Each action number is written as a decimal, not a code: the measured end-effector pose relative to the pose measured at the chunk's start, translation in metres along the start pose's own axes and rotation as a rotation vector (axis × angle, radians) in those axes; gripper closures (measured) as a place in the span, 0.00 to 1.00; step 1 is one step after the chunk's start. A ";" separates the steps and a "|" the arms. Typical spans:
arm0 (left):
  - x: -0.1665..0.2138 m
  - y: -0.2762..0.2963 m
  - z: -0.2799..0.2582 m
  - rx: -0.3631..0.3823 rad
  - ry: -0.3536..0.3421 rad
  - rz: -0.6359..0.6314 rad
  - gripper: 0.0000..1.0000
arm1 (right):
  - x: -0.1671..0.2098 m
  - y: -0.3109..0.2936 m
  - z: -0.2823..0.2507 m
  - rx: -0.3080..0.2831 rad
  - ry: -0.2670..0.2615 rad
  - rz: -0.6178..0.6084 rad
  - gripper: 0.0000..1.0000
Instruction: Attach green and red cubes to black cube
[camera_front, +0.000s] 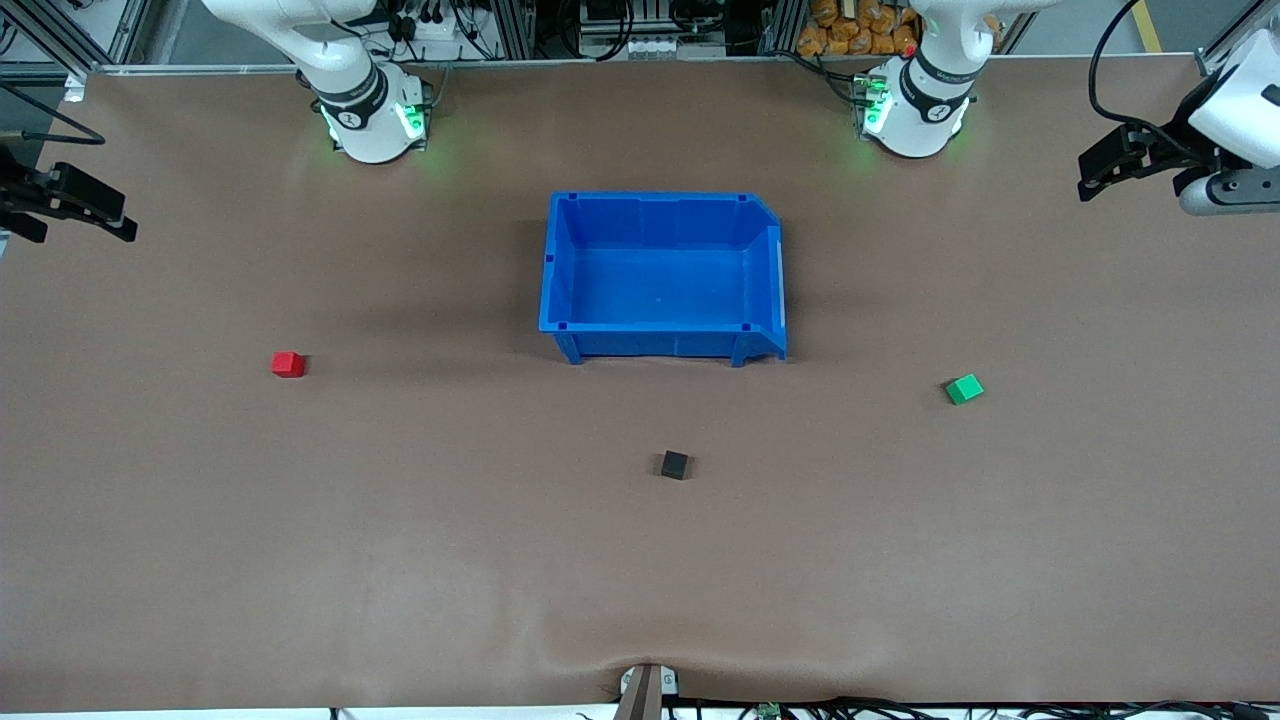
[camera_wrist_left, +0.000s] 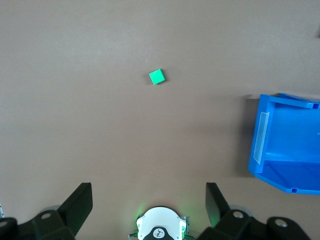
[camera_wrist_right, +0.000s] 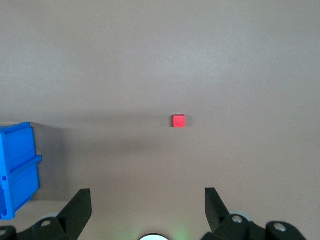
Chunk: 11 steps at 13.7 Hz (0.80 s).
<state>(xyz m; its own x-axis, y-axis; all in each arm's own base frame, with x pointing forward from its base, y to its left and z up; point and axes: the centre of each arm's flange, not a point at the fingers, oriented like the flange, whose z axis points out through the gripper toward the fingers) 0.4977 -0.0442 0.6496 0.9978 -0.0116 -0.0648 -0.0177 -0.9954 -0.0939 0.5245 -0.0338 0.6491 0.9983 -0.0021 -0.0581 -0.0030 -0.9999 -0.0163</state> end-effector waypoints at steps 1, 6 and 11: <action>0.001 0.000 0.001 0.000 -0.002 0.001 0.00 | 0.000 0.000 0.000 0.000 0.000 0.000 0.00; 0.000 0.004 -0.001 0.001 -0.001 0.008 0.00 | 0.000 0.001 0.000 -0.001 0.000 0.002 0.00; 0.000 0.005 -0.003 0.001 0.005 0.010 0.00 | 0.000 0.001 0.000 -0.002 0.000 0.002 0.00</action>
<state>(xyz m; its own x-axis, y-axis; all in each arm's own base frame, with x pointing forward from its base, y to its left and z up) 0.4979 -0.0496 0.6525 0.9979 -0.0223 -0.0608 -0.0280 -0.9952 -0.0941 0.5243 -0.0352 0.6493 0.9983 -0.0045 -0.0577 -0.0053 -0.9999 -0.0143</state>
